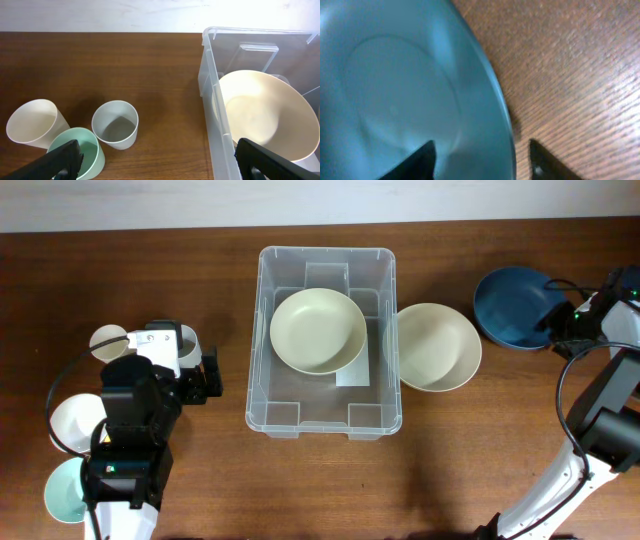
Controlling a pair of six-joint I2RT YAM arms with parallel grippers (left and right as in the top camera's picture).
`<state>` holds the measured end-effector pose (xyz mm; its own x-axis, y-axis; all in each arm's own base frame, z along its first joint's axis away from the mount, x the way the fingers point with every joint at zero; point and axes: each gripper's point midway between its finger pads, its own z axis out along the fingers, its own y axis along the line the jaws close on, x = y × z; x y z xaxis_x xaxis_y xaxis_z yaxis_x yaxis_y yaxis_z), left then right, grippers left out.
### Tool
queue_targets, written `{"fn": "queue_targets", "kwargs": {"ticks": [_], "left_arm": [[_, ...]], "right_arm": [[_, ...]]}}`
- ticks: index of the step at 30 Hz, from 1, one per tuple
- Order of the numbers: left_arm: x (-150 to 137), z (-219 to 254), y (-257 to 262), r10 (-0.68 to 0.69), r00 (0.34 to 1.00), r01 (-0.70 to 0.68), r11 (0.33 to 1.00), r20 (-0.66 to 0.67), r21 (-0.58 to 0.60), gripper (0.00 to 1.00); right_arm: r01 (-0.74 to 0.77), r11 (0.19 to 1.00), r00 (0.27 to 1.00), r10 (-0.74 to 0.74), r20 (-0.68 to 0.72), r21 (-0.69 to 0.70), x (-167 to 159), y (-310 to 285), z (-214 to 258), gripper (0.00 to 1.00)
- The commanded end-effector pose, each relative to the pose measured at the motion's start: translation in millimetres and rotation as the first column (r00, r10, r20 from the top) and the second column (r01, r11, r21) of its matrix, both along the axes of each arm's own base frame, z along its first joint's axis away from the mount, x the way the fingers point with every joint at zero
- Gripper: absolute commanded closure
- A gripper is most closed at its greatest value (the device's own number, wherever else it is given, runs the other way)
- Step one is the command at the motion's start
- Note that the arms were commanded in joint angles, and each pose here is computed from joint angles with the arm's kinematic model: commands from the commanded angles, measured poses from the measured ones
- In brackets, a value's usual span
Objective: Pack container
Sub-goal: 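Grasp the rim of the blue bowl with the right gripper, then lift the blue bowl and place it onto the bowl in the container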
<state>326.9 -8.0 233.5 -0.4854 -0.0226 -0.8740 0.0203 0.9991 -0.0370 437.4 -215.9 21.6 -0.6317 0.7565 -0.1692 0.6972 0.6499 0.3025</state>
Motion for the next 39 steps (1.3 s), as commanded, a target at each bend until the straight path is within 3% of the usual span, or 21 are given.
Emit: {"fn": "queue_targets", "kwargs": {"ticks": [1, 7, 9, 13, 19, 24, 34, 39], "left_arm": [[2, 10, 3, 0.016, 1.000, -0.016, 1.000, 0.022, -0.010, 0.00], [2, 10, 2, 0.015, 1.000, -0.015, 1.000, 0.022, -0.011, 0.00], [2, 10, 2, 0.015, 1.000, -0.015, 1.000, 0.022, -0.011, 0.00], [2, 10, 2, 0.015, 1.000, -0.014, 1.000, 0.022, -0.011, 0.00], [2, 10, 2, 0.015, 1.000, -0.015, 1.000, 0.022, -0.011, 0.00], [2, 10, 2, 0.015, 1.000, -0.015, 1.000, 0.022, -0.011, 0.00], [3, 12, 2, 0.015, 0.999, -0.015, 1.000, 0.033, -0.011, 0.00], [4, 13, 2, 0.015, 0.999, -0.015, 1.000, 0.037, -0.011, 0.00]], "right_arm": [[0.003, 1.000, 1.000, -0.003, -0.011, 0.017, 1, 4, -10, 0.50], [0.046, 0.999, 0.998, -0.045, -0.049, 0.015, -4, 1, -20, 0.73], [0.046, 0.999, 0.998, -0.045, -0.048, 0.015, -4, 1, -20, 0.86], [0.047, 0.999, 0.998, -0.046, -0.048, 0.015, -4, 1, -20, 0.95], [0.090, 0.995, 0.995, -0.088, -0.047, 0.032, -5, -1, -19, 0.96], [0.111, 0.980, 0.991, -0.122, 0.056, 0.164, 5, -3, -4, 0.96], [0.015, 0.981, 0.962, -0.067, 0.264, 0.195, 22, 0, 77, 0.96], [-0.074, 0.986, 0.920, 0.009, 0.392, 0.152, 25, 22, 146, 0.96]]}}
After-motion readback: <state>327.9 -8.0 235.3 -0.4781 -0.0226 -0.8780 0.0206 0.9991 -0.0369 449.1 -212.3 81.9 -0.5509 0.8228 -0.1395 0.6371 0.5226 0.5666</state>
